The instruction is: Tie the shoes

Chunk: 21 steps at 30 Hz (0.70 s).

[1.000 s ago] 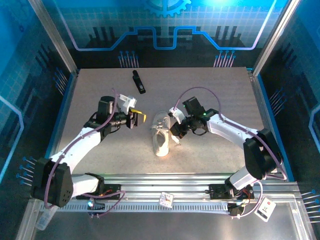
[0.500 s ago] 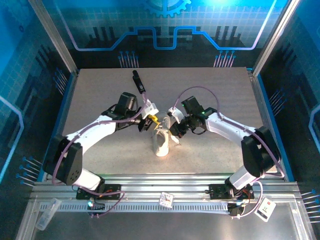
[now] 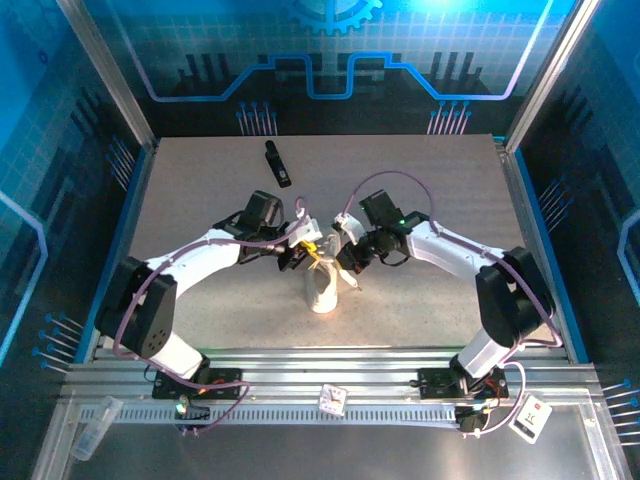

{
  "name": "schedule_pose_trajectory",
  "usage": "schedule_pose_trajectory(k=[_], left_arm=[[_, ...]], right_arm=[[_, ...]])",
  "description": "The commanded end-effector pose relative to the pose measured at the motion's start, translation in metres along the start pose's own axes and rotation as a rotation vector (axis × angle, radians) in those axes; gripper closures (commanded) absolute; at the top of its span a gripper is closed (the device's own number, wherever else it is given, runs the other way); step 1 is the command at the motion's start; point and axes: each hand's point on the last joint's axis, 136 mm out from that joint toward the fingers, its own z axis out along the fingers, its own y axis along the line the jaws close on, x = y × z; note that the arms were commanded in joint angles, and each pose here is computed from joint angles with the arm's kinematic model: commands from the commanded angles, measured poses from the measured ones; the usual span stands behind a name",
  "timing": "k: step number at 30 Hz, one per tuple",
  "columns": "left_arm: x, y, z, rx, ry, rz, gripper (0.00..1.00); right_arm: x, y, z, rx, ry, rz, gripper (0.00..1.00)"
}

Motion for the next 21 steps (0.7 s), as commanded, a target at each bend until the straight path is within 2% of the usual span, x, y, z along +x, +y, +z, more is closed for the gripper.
schedule_pose_trajectory(k=[1,7,13,16,18,21], left_arm=[[0.006,-0.004,0.007,0.010,0.038,0.050,0.67],[0.011,-0.002,0.012,0.003,0.061,0.054,0.72],[0.011,-0.003,0.011,0.002,0.064,0.052,0.93],[0.010,-0.004,0.010,-0.003,0.059,0.057,1.00],[0.009,-0.005,0.010,-0.006,0.056,0.063,1.00],[0.008,-0.006,0.010,-0.008,0.059,0.069,1.00]], right_arm=[[-0.006,0.002,-0.001,-0.025,0.001,0.017,1.00],[-0.006,0.002,-0.002,-0.028,-0.002,0.019,1.00],[-0.009,0.002,-0.003,-0.038,-0.011,0.026,1.00],[-0.011,0.001,-0.005,-0.039,-0.019,0.033,0.86],[-0.015,-0.001,-0.009,-0.045,-0.036,0.049,0.77],[-0.024,-0.007,-0.016,-0.047,-0.068,0.077,0.76]])
